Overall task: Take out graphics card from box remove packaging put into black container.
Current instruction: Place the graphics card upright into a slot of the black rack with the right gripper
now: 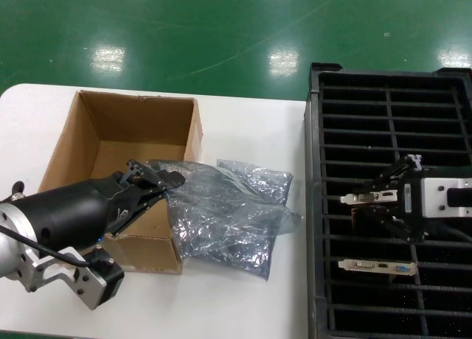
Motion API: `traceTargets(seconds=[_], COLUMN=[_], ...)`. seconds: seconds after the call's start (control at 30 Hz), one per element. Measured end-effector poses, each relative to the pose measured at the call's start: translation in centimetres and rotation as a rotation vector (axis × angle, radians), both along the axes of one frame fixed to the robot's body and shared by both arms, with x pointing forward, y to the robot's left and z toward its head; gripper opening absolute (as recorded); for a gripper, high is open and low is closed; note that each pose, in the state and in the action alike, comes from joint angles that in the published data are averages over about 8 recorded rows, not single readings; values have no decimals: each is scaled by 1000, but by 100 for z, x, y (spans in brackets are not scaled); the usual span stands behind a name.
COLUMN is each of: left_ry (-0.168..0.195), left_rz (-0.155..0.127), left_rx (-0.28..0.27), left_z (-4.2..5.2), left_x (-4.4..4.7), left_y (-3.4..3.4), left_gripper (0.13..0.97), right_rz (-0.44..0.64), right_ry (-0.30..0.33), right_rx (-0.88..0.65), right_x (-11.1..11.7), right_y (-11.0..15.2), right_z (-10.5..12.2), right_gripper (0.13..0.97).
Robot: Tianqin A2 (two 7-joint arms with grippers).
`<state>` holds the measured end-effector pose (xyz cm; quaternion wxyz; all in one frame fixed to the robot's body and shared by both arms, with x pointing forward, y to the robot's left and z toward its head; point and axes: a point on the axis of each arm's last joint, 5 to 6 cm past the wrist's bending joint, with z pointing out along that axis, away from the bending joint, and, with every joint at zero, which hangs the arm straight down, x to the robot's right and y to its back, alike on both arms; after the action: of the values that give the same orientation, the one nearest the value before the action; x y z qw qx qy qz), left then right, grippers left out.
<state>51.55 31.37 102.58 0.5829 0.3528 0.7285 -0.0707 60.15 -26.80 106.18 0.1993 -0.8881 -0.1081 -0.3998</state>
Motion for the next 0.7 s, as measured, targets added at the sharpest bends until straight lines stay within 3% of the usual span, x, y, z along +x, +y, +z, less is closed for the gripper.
traceTargets(seconds=[0.37,0.7], left_ry=[0,0], left_rz=[0,0], left_rx=[0,0], left_z=[0,0], left_x=[0,0], left_y=[0,0], left_gripper=[139,139], right_rz=[-25,-42], right_ry=[14,41], right_rx=[47,22], right_x=[-50,14], right_y=[-71,-95], right_z=[69,-101], right_gripper=[192,179])
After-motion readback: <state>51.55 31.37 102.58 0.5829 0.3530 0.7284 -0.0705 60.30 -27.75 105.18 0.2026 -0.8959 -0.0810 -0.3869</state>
